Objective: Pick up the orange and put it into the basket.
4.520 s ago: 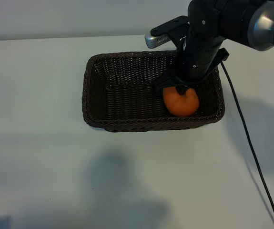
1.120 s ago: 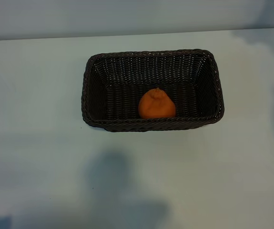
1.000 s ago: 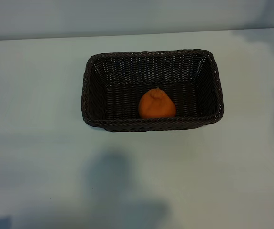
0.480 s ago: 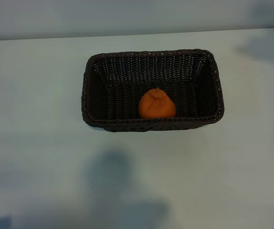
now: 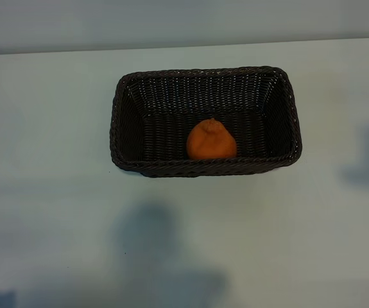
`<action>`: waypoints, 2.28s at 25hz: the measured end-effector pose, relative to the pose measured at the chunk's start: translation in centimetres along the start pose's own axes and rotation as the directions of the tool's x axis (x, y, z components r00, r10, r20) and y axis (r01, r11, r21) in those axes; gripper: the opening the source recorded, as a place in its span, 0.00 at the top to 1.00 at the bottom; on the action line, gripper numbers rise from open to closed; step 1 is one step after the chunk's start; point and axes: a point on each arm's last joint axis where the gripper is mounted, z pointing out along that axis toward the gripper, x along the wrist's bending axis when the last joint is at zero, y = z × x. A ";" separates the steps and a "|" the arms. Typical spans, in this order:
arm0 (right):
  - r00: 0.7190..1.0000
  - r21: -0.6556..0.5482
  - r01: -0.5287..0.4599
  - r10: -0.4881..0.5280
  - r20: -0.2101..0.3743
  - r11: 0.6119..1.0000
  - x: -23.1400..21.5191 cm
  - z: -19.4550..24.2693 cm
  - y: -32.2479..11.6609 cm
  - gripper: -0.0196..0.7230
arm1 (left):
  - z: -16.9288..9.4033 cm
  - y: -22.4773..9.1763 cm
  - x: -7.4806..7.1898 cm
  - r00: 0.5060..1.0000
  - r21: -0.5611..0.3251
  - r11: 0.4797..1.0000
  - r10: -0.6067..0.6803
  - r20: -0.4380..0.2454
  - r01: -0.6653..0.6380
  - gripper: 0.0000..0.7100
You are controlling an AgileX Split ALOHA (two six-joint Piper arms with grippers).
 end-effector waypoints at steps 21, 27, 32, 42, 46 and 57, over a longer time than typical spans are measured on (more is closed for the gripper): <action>0.999 -0.073 -0.033 0.035 0.029 0.997 -0.8 0.6 -14.8 0.25 | 0.0 0.0 0.0 1.000 0.000 1.000 -0.001 0.000 0.001 0.37; 0.999 -0.083 0.016 -0.013 0.039 0.996 -1.1 0.9 -17.0 0.25 | 0.0 0.0 0.0 1.000 0.000 1.000 -0.003 0.000 0.003 0.37; 0.997 -0.027 0.036 -0.034 0.066 0.999 -1.4 1.5 -17.8 0.25 | 0.0 0.0 0.0 1.000 0.000 1.000 -0.003 0.000 0.003 0.37; 0.997 0.093 0.028 -0.035 0.069 0.995 -1.7 4.3 -20.2 0.25 | 0.0 0.0 0.0 1.000 0.000 1.000 0.000 0.004 0.000 0.37; 0.997 0.098 0.028 -0.035 0.070 0.995 -1.8 4.5 -20.4 0.25 | 0.0 0.0 0.0 1.000 0.000 1.000 0.000 0.004 0.000 0.37; 0.995 0.094 -0.003 -0.007 0.099 0.996 -2.0 4.5 -20.4 0.25 | 0.0 0.0 0.0 1.000 0.000 1.000 0.000 0.004 0.000 0.37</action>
